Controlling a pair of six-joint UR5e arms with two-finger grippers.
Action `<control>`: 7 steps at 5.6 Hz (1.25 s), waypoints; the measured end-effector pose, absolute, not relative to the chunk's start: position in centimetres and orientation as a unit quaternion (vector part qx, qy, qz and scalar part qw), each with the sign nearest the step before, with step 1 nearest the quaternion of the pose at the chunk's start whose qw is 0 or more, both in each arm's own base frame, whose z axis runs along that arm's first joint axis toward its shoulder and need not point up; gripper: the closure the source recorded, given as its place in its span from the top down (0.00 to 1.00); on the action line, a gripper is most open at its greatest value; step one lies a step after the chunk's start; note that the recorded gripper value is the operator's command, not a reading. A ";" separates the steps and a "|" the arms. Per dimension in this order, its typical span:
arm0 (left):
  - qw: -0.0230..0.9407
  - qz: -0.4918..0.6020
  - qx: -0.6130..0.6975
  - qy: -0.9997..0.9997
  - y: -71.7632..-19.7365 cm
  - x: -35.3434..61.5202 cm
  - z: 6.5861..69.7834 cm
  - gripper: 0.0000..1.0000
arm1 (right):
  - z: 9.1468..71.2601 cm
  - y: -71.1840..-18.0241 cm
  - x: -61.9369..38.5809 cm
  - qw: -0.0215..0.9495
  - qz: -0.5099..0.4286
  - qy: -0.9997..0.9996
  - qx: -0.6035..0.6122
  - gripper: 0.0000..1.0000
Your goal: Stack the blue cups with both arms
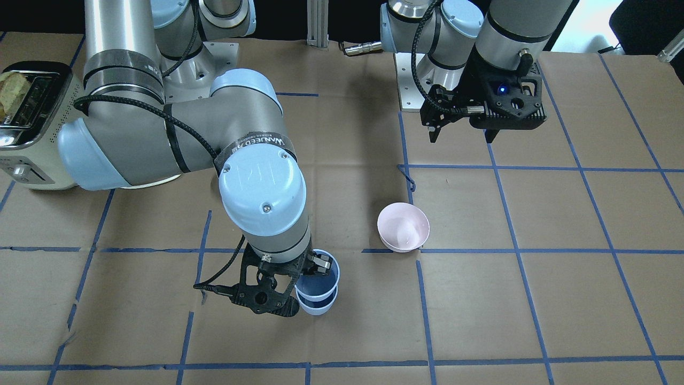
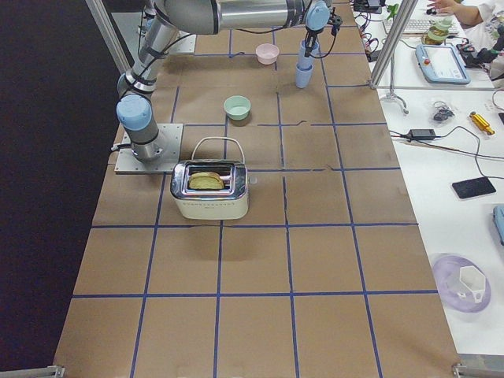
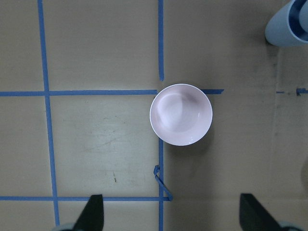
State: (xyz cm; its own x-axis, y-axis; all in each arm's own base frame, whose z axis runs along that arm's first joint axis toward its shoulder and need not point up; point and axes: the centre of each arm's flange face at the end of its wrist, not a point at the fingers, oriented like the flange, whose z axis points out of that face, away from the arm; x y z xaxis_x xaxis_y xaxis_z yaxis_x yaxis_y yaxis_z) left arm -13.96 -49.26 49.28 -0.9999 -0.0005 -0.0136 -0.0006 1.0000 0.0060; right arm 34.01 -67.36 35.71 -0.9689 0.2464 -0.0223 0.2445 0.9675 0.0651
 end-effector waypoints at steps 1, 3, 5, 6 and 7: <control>0.007 0.003 0.000 1.000 -49.3 -14.0 49.3 0.99 | 34.4 -67.6 34.1 0.013 0.034 0.992 0.123 0.60; 0.006 0.003 0.000 1.000 -49.3 -14.0 49.2 0.99 | 33.8 -67.8 34.3 0.027 0.026 0.991 0.125 1.00; 0.006 0.003 0.000 1.000 -49.3 -14.0 49.2 0.99 | 37.5 -66.9 33.8 0.058 0.024 0.990 0.128 1.00; 0.006 0.003 0.000 1.000 -49.2 -14.0 49.2 0.99 | 41.0 -65.6 31.6 0.048 0.024 0.992 0.117 1.00; 0.006 0.003 0.000 1.000 -49.2 -14.0 49.2 0.99 | 44.1 -63.9 27.5 0.026 0.035 0.994 0.097 1.00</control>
State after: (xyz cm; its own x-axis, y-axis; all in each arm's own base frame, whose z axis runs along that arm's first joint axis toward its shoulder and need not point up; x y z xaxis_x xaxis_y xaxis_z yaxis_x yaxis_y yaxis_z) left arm -13.96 -49.25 49.23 -0.9999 -0.0006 -0.0128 -0.0007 1.0000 0.0069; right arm 27.55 -63.91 44.12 -0.9799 0.1943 -0.0448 0.1907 0.9789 0.0738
